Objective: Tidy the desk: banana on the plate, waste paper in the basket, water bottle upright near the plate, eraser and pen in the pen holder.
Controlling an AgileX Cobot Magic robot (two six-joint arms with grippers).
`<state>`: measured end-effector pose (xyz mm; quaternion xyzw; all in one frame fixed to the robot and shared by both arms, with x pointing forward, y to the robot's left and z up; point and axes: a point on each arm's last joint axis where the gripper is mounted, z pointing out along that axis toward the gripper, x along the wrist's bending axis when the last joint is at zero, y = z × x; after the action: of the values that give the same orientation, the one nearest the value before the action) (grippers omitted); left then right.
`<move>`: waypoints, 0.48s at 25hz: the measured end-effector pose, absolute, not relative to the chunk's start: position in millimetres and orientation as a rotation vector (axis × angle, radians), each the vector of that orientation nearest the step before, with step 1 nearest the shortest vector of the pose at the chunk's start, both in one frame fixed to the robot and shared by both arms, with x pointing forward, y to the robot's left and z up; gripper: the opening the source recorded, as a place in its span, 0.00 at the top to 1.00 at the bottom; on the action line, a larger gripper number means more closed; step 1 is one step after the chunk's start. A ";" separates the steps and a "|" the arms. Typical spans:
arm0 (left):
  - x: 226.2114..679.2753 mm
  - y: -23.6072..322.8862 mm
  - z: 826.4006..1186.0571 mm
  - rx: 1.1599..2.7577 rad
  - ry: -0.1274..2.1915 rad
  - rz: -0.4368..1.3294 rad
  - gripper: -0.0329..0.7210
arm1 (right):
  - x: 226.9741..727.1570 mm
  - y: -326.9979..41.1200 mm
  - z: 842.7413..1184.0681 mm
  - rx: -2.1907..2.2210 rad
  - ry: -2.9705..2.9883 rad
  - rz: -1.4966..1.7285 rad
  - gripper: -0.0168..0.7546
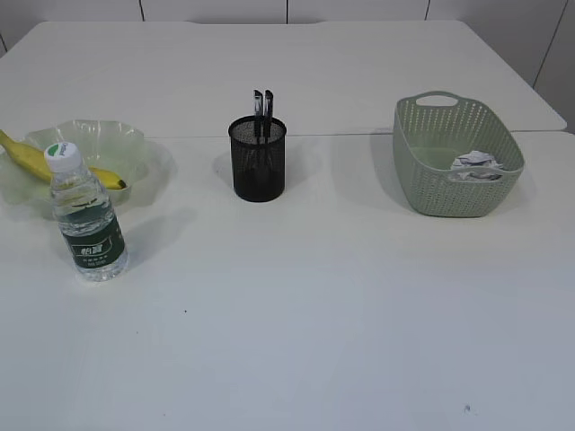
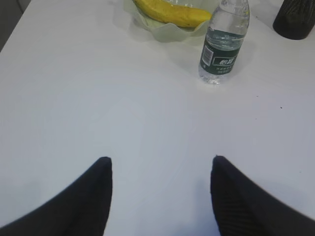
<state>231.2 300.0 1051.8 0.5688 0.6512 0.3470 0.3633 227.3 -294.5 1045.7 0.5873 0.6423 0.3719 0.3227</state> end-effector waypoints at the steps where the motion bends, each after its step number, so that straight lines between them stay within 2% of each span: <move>1: 231.3 300.0 1051.9 1.463 1.675 0.894 0.37 | 227.4 -294.5 1045.9 1.540 1.684 0.978 0.49; 12: 231.3 300.2 1051.8 1.465 1.675 0.897 0.37 | 227.4 -294.5 1045.9 1.523 1.694 0.970 0.49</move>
<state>231.3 300.2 1051.8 0.5692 0.6504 0.3484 0.3627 227.4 -294.5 1045.9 0.5815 0.6467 0.3701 0.3266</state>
